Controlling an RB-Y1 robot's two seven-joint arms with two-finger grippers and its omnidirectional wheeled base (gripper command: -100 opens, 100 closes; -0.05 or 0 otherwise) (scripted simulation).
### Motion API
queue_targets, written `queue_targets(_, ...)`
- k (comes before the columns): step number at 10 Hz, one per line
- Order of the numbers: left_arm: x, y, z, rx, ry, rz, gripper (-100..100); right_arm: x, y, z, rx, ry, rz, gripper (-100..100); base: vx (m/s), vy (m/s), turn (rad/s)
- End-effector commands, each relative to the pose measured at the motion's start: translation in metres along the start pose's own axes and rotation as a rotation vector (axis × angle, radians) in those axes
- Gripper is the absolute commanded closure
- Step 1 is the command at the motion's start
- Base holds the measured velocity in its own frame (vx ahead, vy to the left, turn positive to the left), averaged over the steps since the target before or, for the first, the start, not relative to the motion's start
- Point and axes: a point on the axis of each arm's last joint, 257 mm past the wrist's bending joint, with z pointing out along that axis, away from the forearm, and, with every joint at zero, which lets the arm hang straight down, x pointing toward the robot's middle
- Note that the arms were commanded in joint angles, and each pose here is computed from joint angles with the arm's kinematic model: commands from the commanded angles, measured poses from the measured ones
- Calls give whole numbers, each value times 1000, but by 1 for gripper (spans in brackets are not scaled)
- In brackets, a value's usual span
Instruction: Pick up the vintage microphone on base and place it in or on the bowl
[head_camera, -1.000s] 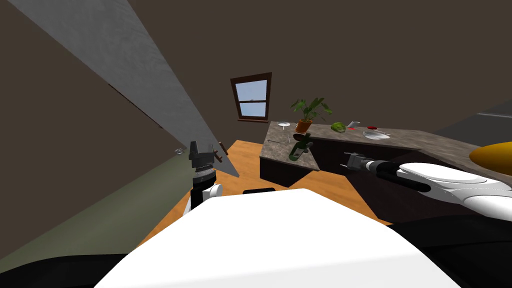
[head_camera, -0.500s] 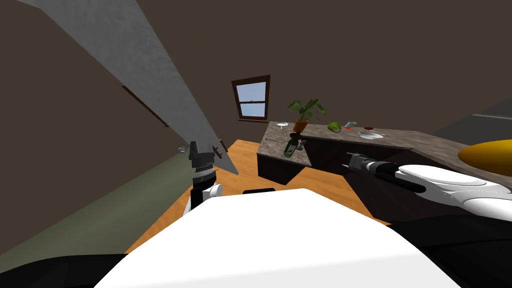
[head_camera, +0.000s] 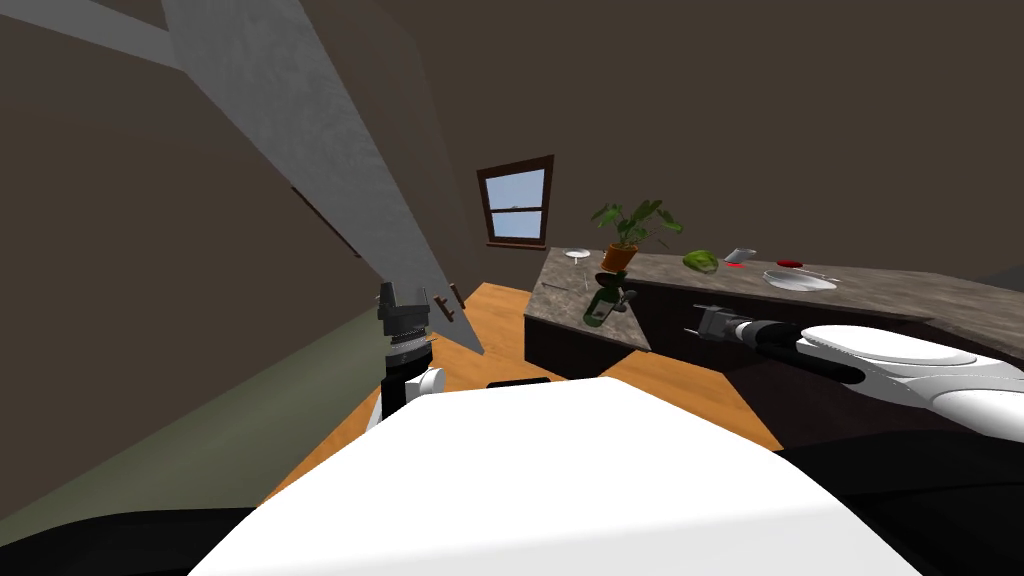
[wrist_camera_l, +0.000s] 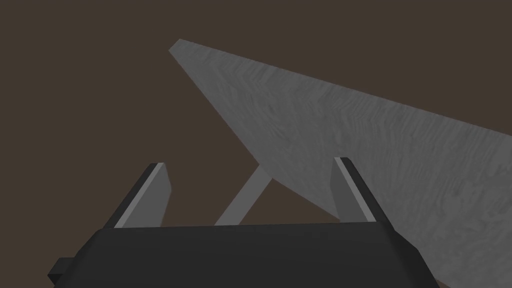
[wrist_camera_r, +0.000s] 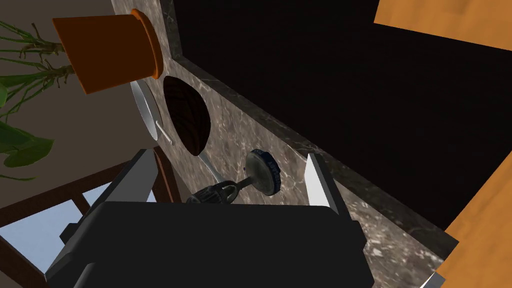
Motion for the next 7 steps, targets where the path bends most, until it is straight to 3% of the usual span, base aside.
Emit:
queue_targets(1,0,0,0,0,0,0,0,0,0,-1,-19,-9,12,-100,144,117,61)
queue_targets(5,0,0,0,0,0,0,0,-5,2,-4,-72,-36,39,-100,165,115,85)
queue_targets(7,0,0,0,0,0,0,0,-6,2,-4,-74,-38,40,-100,128,44,63)
